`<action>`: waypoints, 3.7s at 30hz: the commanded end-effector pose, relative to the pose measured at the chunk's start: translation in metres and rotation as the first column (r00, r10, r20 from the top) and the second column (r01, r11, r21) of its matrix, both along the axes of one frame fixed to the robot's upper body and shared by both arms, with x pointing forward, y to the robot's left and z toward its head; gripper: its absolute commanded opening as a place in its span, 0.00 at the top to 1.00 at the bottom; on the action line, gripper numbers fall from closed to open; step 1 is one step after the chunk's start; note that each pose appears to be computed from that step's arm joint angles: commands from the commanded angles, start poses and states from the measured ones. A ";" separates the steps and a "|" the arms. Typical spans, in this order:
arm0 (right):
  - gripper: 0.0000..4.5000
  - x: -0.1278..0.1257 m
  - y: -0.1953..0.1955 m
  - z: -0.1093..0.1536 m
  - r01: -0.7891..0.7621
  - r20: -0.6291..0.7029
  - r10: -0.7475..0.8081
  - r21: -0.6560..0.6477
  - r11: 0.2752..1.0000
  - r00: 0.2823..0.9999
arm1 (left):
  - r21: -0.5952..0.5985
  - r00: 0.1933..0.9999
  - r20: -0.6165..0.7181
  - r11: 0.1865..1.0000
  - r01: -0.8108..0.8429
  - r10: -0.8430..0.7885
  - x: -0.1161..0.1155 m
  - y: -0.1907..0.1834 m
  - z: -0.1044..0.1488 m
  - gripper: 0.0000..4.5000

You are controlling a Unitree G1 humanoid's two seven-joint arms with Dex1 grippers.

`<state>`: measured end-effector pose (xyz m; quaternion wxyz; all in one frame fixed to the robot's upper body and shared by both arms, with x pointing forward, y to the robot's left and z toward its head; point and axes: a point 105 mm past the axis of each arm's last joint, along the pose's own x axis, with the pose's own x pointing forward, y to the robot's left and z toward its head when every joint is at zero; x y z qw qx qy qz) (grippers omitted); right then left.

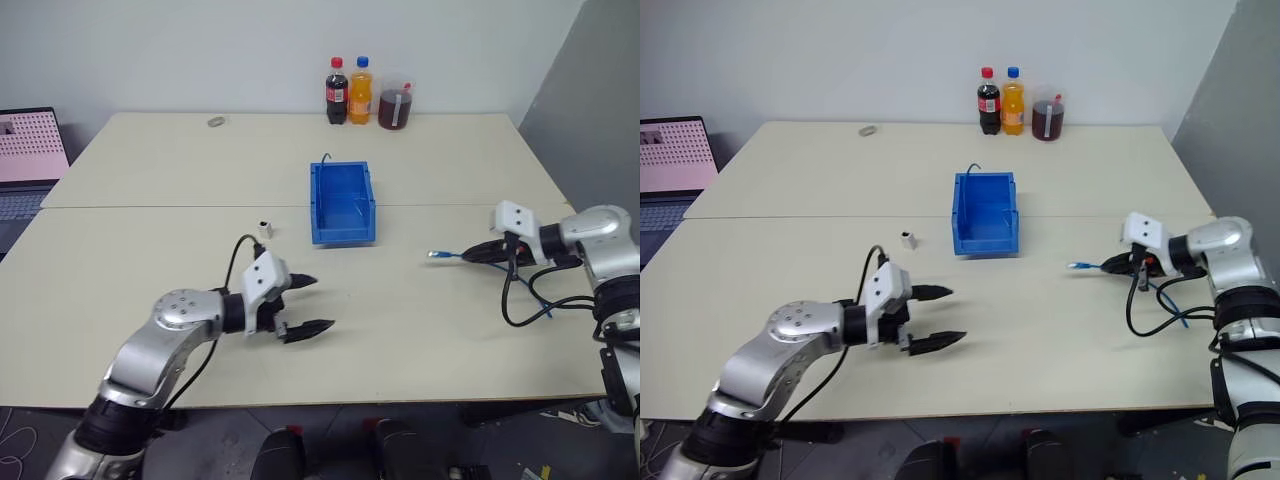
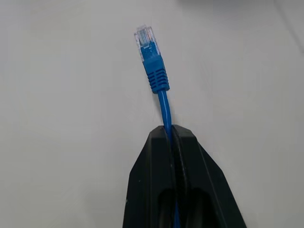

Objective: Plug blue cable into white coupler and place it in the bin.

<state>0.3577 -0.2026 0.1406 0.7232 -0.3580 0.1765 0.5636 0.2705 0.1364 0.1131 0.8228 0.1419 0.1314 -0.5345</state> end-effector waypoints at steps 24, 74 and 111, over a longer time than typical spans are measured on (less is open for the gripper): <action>0.56 -0.004 0.195 -0.031 -0.142 0.017 0.141 0.096 0.985 0.990 | 0.108 0.975 0.037 0.970 -0.220 0.217 0.007 0.090 -0.021 0.00; 0.01 -0.104 0.149 0.016 0.167 -0.176 -0.088 0.513 0.842 0.981 | 0.055 0.994 0.038 0.993 0.101 -0.103 0.042 0.003 -0.033 0.95; 0.30 -0.090 0.158 0.036 0.435 -0.467 -0.036 0.790 0.432 0.883 | -0.483 0.969 -0.146 0.869 0.106 -0.199 0.007 -0.049 0.060 0.95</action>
